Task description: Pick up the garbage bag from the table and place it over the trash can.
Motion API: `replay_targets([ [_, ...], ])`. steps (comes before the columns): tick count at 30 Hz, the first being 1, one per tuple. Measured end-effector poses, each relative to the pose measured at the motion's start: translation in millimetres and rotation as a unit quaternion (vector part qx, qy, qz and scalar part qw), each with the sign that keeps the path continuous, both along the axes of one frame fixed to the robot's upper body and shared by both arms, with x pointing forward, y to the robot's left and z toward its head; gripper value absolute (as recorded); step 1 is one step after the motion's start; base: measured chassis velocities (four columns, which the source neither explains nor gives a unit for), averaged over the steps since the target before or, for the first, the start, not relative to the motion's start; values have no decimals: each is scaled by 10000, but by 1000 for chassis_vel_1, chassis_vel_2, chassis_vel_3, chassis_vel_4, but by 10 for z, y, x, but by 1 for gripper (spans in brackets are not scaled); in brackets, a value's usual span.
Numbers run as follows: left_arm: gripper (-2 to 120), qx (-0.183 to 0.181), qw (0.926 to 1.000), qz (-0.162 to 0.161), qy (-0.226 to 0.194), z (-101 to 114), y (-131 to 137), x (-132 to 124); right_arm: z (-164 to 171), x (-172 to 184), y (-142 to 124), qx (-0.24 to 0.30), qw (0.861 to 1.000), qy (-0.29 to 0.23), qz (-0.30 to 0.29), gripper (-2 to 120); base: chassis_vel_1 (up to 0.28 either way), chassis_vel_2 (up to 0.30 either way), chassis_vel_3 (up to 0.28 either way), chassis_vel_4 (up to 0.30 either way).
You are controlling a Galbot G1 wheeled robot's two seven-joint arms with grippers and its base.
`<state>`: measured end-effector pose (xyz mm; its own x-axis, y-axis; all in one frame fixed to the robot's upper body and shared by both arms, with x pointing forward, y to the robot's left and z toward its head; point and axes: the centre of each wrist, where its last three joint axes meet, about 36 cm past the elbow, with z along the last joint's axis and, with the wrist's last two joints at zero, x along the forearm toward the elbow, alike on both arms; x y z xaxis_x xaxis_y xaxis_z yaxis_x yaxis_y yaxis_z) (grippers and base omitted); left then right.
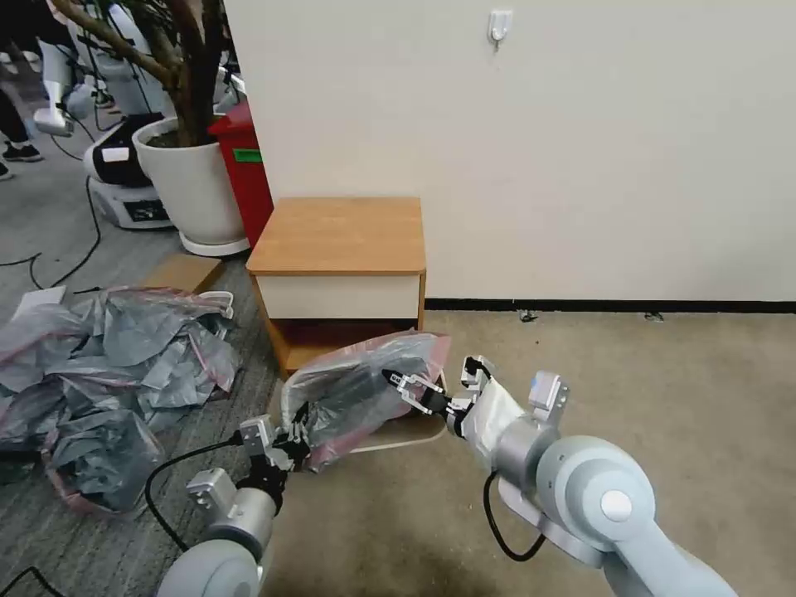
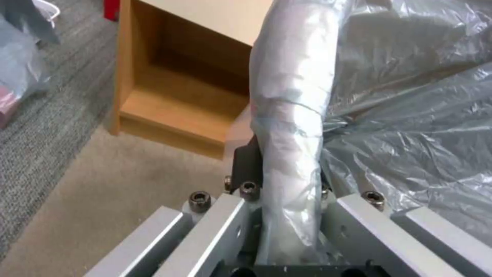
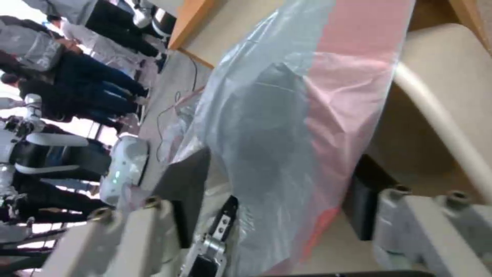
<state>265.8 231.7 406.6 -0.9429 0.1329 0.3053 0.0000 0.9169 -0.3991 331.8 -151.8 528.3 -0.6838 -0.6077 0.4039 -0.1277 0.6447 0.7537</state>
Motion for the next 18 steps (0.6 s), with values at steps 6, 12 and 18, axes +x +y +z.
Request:
replay_targets([
  [6, 2, -9, 10000, 9, -2, 3, -9, -4, -25, 24, 35, 44, 10000, -13, 23, 39, 0, 0, 0, 0],
  [12, 2, -29, 10000, 22, 4, 15, -26, -28, -85, 56, 73, 47, 10000, -47, 44, 24, 0, 0, 0, 0],
  [18, 2, -31, 10000, 33, 13, 20, -26, -47, -128, 78, 115, 89, 9998, -189, 36, 3, 0, 0, 0, 0],
])
